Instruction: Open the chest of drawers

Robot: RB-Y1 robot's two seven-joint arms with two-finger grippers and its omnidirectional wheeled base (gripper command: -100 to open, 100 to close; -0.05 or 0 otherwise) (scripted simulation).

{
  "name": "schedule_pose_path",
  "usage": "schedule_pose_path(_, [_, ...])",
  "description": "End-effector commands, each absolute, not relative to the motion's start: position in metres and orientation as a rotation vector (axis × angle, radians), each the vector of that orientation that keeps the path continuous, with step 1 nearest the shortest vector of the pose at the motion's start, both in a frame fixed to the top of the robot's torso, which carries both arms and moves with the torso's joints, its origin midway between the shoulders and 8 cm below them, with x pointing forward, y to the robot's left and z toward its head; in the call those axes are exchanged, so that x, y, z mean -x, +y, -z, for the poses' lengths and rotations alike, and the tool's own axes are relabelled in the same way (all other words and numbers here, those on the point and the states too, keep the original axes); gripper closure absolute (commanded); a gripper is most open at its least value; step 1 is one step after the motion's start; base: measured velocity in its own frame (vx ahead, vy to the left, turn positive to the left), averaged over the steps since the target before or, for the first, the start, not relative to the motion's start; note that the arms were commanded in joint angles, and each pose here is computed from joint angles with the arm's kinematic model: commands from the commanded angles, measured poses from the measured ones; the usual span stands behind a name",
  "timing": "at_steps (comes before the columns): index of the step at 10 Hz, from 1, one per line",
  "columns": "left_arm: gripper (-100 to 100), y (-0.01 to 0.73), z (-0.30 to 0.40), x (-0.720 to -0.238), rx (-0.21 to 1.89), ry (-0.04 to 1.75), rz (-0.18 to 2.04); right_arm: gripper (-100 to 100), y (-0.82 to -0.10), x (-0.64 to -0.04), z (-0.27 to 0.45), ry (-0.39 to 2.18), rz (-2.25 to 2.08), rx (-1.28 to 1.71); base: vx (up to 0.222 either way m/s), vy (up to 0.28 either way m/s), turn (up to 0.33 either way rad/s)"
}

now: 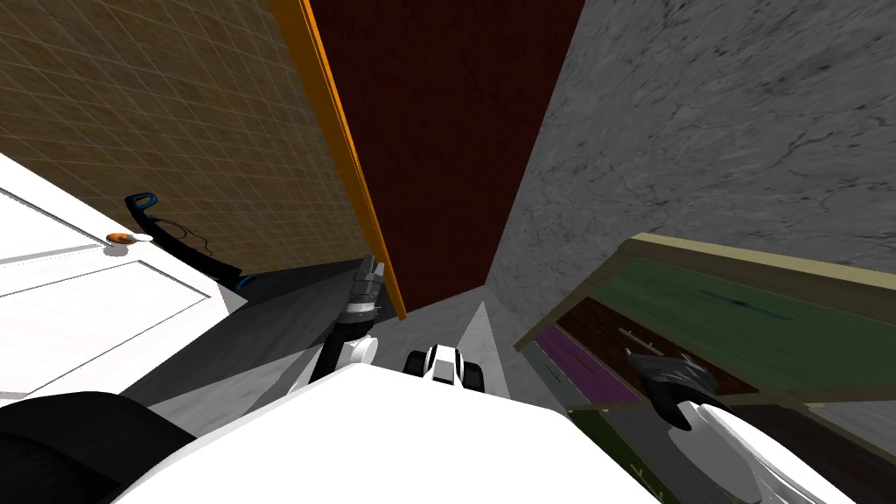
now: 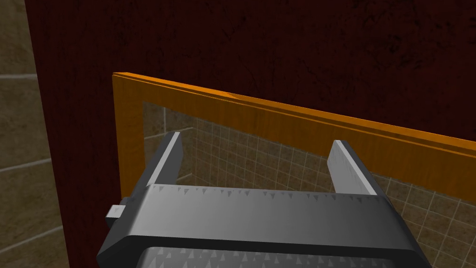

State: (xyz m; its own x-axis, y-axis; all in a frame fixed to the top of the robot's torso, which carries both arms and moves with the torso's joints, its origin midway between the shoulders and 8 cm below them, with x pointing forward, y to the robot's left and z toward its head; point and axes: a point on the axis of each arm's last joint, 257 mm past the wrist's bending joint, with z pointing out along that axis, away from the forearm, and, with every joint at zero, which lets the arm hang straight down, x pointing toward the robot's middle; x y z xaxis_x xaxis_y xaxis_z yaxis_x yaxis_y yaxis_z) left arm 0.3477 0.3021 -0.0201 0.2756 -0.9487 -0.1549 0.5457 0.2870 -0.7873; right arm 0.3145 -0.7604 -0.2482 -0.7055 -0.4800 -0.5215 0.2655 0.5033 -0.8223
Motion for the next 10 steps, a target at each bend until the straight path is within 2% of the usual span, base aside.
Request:
schedule_pose_path(1, [0,0.3021,0.0200,-0.3477,0.688,0.708,1.118,-100,-0.7578,-0.3143,0.2520,1.998,1.259,0.171,0.033,-0.075,0.017])
schedule_pose_path(2, [0,0.3020,0.0200,-0.3477,0.688,0.708,1.118,100,-0.7576,-0.3143,0.2522,1.999,1.260,0.170,0.005,-0.012,0.000])
schedule_pose_path(8, [0,0.3019,0.0200,-0.3477,0.688,0.707,1.118,100,-0.7571,-0.3152,0.2478,1.993,1.253,0.179,-0.074,0.142,-0.027])
schedule_pose_path(9, [0,0.3019,0.0200,-0.3477,0.688,0.707,1.118,-100,-0.7514,-0.3200,0.2487,1.980,1.225,0.182,0.004,0.014,-0.079])
schedule_pose_path(10, [0,0.3020,0.0200,-0.3477,0.688,0.708,1.118,-100,-0.7491,-0.3222,0.2486,1.973,1.213,0.183,0.024,-0.015,-0.073])
